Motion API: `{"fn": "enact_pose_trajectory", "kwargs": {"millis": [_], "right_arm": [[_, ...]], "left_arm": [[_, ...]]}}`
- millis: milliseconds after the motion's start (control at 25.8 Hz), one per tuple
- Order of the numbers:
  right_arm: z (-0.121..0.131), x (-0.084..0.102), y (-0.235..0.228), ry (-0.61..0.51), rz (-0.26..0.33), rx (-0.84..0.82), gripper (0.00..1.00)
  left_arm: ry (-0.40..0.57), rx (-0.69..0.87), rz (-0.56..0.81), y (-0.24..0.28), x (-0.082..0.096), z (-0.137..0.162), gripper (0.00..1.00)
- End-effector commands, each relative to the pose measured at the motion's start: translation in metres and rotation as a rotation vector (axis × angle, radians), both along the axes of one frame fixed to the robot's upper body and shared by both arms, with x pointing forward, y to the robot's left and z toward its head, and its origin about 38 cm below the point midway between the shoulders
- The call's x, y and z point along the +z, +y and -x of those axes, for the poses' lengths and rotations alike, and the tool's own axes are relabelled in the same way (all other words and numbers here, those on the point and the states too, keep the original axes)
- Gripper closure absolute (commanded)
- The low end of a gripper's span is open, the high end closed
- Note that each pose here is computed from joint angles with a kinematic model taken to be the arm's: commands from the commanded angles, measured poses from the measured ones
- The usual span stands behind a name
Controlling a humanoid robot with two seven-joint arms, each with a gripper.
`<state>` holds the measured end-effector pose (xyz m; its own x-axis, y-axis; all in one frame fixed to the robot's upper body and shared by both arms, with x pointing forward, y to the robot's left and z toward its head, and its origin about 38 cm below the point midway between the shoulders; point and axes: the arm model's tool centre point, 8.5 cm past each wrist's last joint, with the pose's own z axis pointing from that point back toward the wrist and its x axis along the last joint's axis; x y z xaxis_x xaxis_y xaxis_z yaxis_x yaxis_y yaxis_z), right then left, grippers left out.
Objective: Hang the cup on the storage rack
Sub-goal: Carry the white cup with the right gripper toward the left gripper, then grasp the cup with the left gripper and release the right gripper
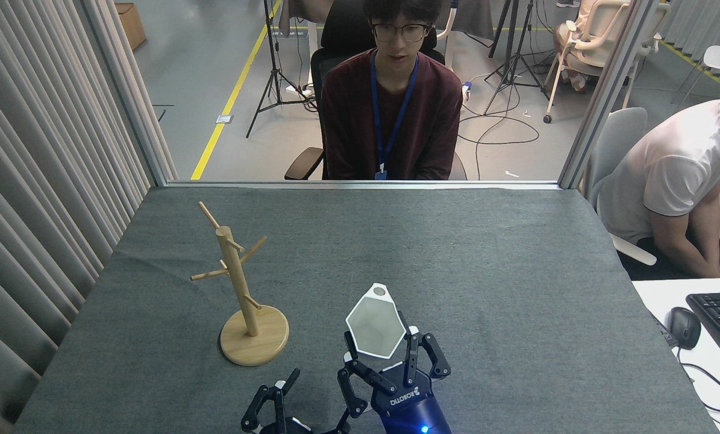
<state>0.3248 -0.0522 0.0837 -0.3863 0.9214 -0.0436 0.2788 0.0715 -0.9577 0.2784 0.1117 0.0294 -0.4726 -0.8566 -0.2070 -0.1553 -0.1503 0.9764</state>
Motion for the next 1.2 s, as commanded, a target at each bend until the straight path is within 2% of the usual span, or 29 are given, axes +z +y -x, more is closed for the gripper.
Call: {"fn": "enact_pose_trajectory", "kwargs": {"millis": [0,426,736,1162], "right_arm": [[0.015,-0.003,0.01,0.023,-0.022,0.018,0.4],[0.046,0.002,0.056,0.037,-0.027,0.118,0.4],[0.063,-0.007,0.063,0.069,-0.025,0.146,0.39],[0.071,-0.013,0.067,0.089,-0.022,0.155,0.39]], "left_arm": [[-0.001,-0.002,0.0,0.0,0.0,0.0,0.01],[-0.006,0.001,0.001,0.0,0.002,0.0,0.01],[-0.013,0.003,0.009,-0.001,0.003,0.0,0.01],[-0.033,0.003,0.023,0.0,0.005,-0.001,0.01]]}}
